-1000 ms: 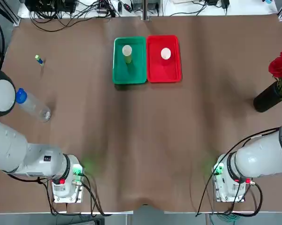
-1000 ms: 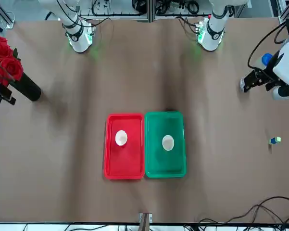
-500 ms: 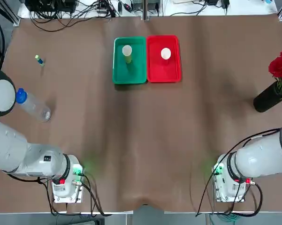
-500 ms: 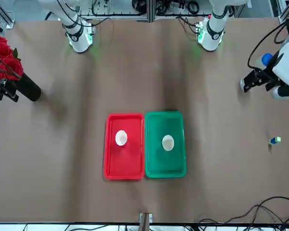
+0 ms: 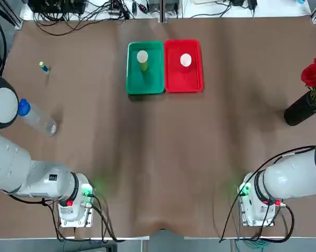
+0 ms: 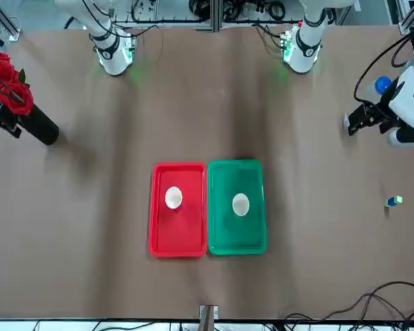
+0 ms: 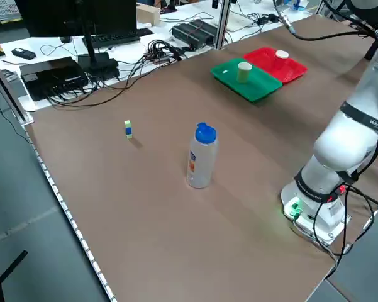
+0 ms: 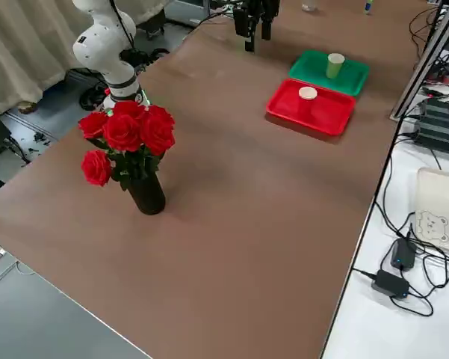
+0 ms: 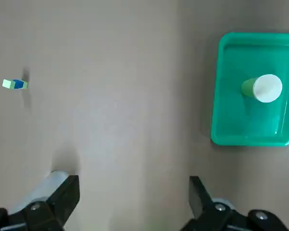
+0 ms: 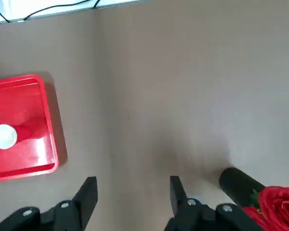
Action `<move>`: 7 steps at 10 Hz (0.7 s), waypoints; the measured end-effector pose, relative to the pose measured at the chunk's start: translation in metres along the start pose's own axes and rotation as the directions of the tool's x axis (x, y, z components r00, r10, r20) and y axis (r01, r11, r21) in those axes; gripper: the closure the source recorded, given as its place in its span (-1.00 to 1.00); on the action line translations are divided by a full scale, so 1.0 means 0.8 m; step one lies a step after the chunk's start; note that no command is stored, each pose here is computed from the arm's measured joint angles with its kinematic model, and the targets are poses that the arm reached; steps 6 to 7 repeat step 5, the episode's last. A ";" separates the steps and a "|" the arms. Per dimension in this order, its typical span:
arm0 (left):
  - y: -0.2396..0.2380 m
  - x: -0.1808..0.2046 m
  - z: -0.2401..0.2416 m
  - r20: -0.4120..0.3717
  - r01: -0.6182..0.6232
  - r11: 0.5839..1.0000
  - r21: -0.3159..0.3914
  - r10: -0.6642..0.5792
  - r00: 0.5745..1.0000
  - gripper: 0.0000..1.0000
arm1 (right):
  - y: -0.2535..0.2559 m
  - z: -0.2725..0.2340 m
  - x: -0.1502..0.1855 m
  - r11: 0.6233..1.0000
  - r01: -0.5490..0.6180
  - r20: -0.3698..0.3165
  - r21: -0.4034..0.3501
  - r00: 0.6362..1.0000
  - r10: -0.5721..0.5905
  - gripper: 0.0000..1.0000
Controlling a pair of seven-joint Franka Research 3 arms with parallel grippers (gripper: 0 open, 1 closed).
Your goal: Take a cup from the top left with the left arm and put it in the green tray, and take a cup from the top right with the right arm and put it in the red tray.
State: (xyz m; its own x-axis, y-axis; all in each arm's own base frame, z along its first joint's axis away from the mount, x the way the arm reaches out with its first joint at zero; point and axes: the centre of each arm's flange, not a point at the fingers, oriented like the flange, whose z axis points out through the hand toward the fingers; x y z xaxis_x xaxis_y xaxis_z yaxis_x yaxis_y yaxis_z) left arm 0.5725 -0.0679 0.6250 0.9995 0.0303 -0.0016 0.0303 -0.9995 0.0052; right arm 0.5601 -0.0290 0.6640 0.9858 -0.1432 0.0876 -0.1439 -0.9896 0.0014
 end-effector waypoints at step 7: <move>0.000 0.004 -0.002 -0.022 0.001 1.000 -0.003 -0.001 1.000 -1.00 | -0.002 0.005 -0.009 1.000 0.022 0.051 0.004 0.998 -0.022 -0.40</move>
